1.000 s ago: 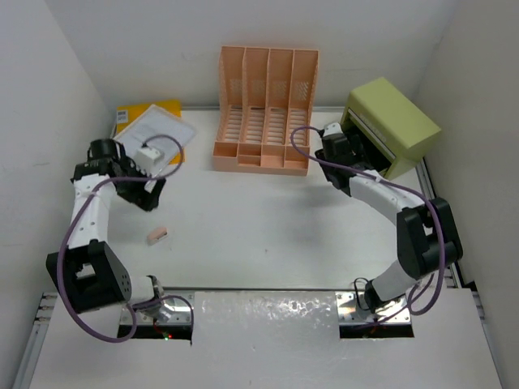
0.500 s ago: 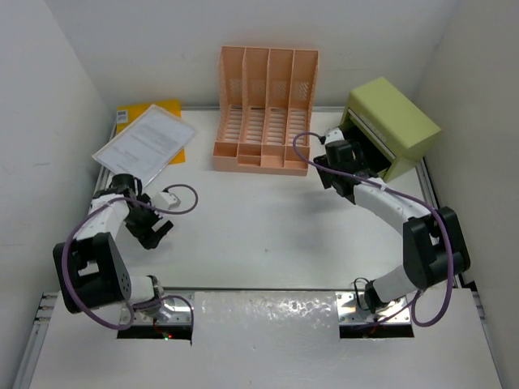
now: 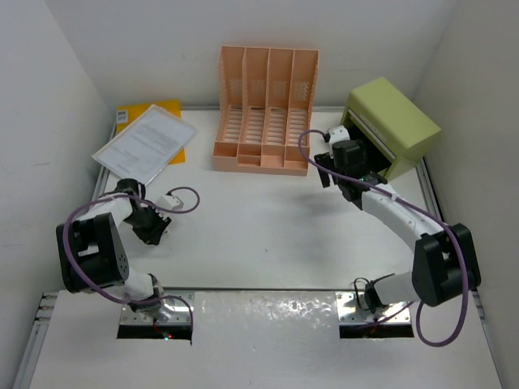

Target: Organize the desk

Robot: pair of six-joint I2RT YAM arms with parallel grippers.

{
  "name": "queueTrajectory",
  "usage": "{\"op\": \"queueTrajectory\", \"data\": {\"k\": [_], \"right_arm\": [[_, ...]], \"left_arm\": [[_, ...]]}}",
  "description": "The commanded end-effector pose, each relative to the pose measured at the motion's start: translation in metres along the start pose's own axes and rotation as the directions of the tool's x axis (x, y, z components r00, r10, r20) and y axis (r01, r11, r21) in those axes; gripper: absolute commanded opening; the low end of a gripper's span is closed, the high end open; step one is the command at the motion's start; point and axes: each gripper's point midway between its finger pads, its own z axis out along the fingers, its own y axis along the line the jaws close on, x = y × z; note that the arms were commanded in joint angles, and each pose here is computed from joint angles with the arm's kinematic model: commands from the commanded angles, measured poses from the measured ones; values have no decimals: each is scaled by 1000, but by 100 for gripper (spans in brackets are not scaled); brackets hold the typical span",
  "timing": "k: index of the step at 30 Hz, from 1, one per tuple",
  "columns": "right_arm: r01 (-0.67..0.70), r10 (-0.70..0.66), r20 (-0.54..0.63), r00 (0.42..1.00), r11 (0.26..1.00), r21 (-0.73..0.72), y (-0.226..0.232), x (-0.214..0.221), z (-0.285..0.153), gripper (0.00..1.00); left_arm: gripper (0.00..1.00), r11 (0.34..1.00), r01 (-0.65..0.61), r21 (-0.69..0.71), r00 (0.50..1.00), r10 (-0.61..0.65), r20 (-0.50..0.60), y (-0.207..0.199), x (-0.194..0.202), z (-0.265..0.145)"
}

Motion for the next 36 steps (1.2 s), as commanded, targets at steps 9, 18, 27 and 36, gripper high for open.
{"op": "queueTrajectory", "data": {"k": [9, 18, 27, 36], "right_arm": [[53, 191, 290, 938, 747, -663, 112, -87, -79, 88], [343, 384, 439, 812, 295, -892, 222, -161, -193, 88], [437, 321, 471, 822, 176, -882, 282, -158, -208, 81], [432, 343, 428, 836, 68, -899, 311, -161, -217, 78]], "left_arm": [[0, 968, -123, 217, 837, -16, 547, -34, -141, -100], [0, 927, -283, 246, 705, 27, 709, -94, -226, -162], [0, 854, -460, 244, 630, 121, 767, -132, -222, -189], [0, 837, -491, 241, 621, 143, 771, -136, -217, -184]]}}
